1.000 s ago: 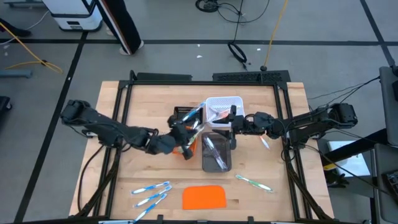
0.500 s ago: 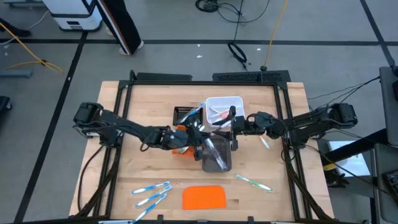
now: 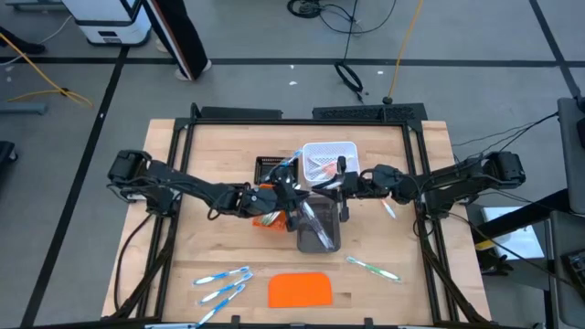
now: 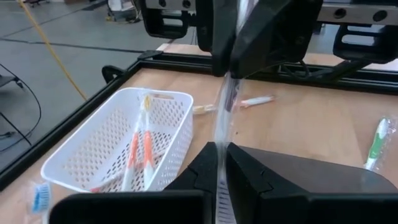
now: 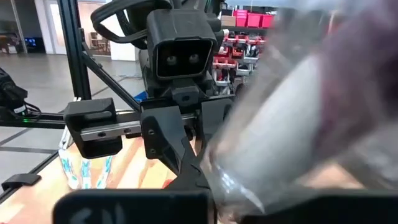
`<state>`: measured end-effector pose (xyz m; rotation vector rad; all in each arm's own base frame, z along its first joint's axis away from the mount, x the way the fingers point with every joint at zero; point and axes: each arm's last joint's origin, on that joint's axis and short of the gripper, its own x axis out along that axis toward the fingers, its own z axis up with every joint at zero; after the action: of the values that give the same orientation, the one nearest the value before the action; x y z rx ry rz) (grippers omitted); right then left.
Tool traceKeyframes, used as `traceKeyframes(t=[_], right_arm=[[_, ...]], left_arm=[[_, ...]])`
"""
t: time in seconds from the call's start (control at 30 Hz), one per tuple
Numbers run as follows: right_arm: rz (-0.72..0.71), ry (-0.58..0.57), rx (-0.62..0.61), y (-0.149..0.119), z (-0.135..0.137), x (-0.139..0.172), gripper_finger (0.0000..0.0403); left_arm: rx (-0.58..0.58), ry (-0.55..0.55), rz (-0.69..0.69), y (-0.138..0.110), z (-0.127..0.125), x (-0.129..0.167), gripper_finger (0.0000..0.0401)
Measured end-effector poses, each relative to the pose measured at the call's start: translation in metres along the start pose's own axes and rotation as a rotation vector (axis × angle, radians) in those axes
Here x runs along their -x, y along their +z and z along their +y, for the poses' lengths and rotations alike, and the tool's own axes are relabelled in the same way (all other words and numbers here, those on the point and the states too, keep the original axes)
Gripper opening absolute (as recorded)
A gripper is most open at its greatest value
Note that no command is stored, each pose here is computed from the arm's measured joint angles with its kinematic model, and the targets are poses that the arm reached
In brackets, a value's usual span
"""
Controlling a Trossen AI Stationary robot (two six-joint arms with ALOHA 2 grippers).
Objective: Pick & Place Toothbrushes
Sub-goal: Put the violet toothbrush into the transparent bin
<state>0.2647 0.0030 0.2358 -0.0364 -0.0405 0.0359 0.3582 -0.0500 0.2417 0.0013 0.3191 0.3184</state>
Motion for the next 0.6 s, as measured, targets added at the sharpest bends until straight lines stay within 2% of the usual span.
traceKeyframes(t=[0.6], right_arm=[[0.009,0.0,0.002,-0.0009,0.0,0.0,0.0005]], left_arm=[[-0.009,-0.002,0.006,-0.0006,-0.0001,0.0001,0.0027]])
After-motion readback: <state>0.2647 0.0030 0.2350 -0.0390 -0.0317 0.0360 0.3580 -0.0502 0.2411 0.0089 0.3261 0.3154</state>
